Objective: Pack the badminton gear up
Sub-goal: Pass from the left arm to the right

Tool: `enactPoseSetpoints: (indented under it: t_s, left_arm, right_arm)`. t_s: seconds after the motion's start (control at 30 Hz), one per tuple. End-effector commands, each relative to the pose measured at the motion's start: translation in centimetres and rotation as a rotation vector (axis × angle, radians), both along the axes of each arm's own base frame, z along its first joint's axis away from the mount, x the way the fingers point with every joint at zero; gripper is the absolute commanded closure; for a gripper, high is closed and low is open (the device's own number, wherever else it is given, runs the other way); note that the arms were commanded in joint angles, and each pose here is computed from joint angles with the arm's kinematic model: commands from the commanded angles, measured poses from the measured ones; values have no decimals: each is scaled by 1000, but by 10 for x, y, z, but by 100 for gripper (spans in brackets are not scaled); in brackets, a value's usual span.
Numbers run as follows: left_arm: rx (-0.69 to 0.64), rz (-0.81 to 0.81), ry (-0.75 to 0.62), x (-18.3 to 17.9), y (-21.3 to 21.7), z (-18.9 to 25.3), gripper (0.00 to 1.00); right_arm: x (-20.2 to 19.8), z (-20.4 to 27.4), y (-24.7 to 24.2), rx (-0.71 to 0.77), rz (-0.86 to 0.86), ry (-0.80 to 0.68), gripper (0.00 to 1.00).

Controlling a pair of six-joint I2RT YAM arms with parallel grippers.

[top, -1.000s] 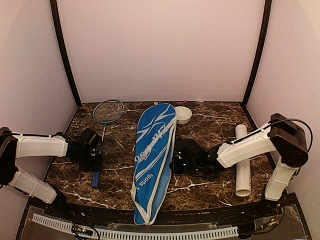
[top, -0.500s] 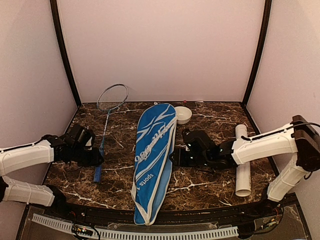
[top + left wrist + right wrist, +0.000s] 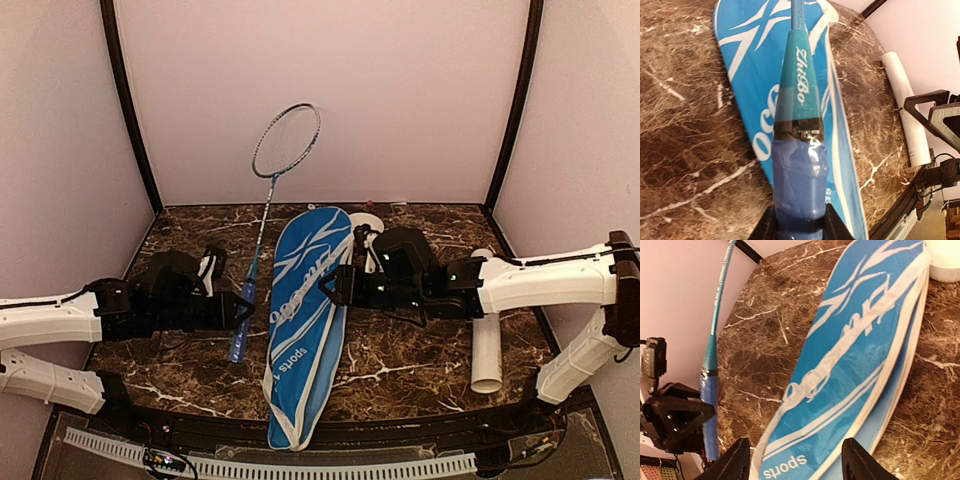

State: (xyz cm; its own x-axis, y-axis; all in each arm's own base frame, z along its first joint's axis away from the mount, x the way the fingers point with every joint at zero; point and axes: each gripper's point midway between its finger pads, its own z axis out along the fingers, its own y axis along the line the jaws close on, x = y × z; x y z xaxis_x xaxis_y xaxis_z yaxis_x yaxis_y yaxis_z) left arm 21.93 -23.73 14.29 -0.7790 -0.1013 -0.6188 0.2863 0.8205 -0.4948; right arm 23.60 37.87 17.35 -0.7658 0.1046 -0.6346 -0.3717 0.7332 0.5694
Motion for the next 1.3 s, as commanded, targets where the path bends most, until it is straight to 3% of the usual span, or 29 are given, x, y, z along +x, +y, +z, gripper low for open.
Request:
enactPoseSetpoints:
  t_s: [0.0, 0.2, 0.33, 0.67, 0.97, 1.2, 1.27]
  left_arm:
    - [-166, 6, -159, 10, -44, 58, 100]
    - [-180, -28, -193, 3, -77, 65, 100]
    - [-178, -51, -197, -3, -90, 65, 100]
    - [-197, -65, -181, -10, -102, 62, 100]
    - [-189, -56, -182, -10, -101, 61, 100]
    - [-200, -61, -170, -11, -103, 57, 100]
    - [-198, -62, -168, -11, -103, 57, 100]
  right_arm:
    - [-2, 39, 36, 104, 93, -43, 37]
    - [-8, 58, 64, 149, 181, -66, 37]
    - [-8, 44, 79, 130, 211, -49, 40]
    - [-11, 25, 96, 113, 231, -12, 64]
    - [-15, 21, 108, 101, 266, -16, 62]
    - [-10, 16, 107, 92, 238, -15, 95]
    - [-8, 18, 105, 92, 223, -20, 100]
